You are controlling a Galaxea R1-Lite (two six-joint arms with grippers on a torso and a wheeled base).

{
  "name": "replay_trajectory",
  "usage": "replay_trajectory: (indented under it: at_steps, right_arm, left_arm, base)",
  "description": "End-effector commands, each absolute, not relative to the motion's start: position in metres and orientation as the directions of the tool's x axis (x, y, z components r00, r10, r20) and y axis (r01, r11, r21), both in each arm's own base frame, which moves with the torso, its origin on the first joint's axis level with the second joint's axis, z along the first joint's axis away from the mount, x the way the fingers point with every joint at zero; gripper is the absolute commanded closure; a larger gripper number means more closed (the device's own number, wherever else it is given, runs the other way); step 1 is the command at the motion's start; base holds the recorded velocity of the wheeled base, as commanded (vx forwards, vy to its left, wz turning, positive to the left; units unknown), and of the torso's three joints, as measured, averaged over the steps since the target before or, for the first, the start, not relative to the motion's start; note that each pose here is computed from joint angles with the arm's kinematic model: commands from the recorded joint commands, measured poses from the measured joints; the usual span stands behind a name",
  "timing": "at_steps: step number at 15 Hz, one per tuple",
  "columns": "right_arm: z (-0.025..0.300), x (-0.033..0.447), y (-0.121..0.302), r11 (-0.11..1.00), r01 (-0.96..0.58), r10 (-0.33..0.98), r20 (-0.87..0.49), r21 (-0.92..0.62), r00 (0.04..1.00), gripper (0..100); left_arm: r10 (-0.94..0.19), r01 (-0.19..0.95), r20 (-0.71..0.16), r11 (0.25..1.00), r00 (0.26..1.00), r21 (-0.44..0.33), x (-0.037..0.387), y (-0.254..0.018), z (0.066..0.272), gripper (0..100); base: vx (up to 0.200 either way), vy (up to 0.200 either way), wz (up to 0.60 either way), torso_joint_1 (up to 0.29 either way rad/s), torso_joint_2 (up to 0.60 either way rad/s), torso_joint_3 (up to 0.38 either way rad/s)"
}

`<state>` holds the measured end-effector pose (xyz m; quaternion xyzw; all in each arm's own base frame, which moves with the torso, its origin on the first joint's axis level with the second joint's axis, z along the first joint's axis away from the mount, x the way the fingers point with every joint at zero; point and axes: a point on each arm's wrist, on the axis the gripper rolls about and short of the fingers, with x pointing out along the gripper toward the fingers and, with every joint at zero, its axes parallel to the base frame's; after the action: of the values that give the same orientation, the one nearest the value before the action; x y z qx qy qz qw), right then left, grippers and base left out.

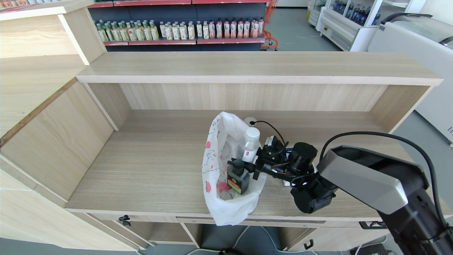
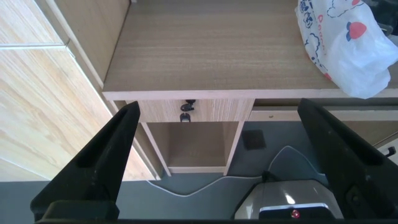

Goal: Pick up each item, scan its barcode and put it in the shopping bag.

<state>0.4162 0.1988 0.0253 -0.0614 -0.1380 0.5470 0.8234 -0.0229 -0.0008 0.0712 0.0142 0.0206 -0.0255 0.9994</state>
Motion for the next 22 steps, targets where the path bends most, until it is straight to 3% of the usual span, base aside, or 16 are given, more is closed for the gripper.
replay_trajectory:
  at_steps: [1,4,5,10,15,20,22]
  right_arm:
    - [0.023,0.416,0.197,0.397,-0.885,0.917,0.152,-0.245,0.369,100]
    - [0.022,0.413,0.193,0.399,-0.887,0.916,0.139,-0.232,0.376,100]
    - [0.022,0.412,0.193,0.399,-0.888,0.916,0.137,-0.23,0.376,0]
    - [0.042,0.405,0.19,0.401,-0.884,0.915,0.152,-0.242,0.373,0]
    - [0.067,0.385,0.159,0.441,-0.87,0.897,0.128,-0.221,0.422,0]
    - [0.142,0.327,0.115,0.517,-0.812,0.855,0.186,-0.269,0.483,0]
    - [0.162,0.286,0.097,0.627,-0.734,0.779,0.203,-0.261,0.593,0]
  left_arm:
    - [-0.051,0.052,-0.041,0.998,0.998,0.027,-0.023,-0.001,0.071,0]
    - [-0.051,0.052,-0.041,0.998,0.998,0.027,-0.023,-0.001,0.071,0]
    - [-0.049,0.05,-0.041,0.998,0.998,0.027,-0.023,-0.001,0.071,0]
    - [-0.051,0.052,-0.041,0.998,0.998,0.027,-0.023,-0.001,0.071,0]
    - [-0.051,0.052,-0.041,0.998,0.998,0.029,-0.023,-0.001,0.071,0]
    - [-0.051,0.052,-0.041,0.998,0.998,0.027,-0.023,-0.001,0.071,0]
    - [-0.051,0.052,-0.041,0.998,0.998,0.027,-0.023,-0.001,0.071,0]
  base:
    - [0.0,0.0,0.0,0.0,0.0,0.0]
    - [0.0,0.0,0.0,0.0,0.0,0.0]
    - [0.0,0.0,0.0,0.0,0.0,0.0]
    - [0.0,0.0,0.0,0.0,0.0,0.0]
    - [0.0,0.0,0.0,0.0,0.0,0.0]
    - [0.0,0.0,0.0,0.0,0.0,0.0]
    - [0.0,0.0,0.0,0.0,0.0,0.0]
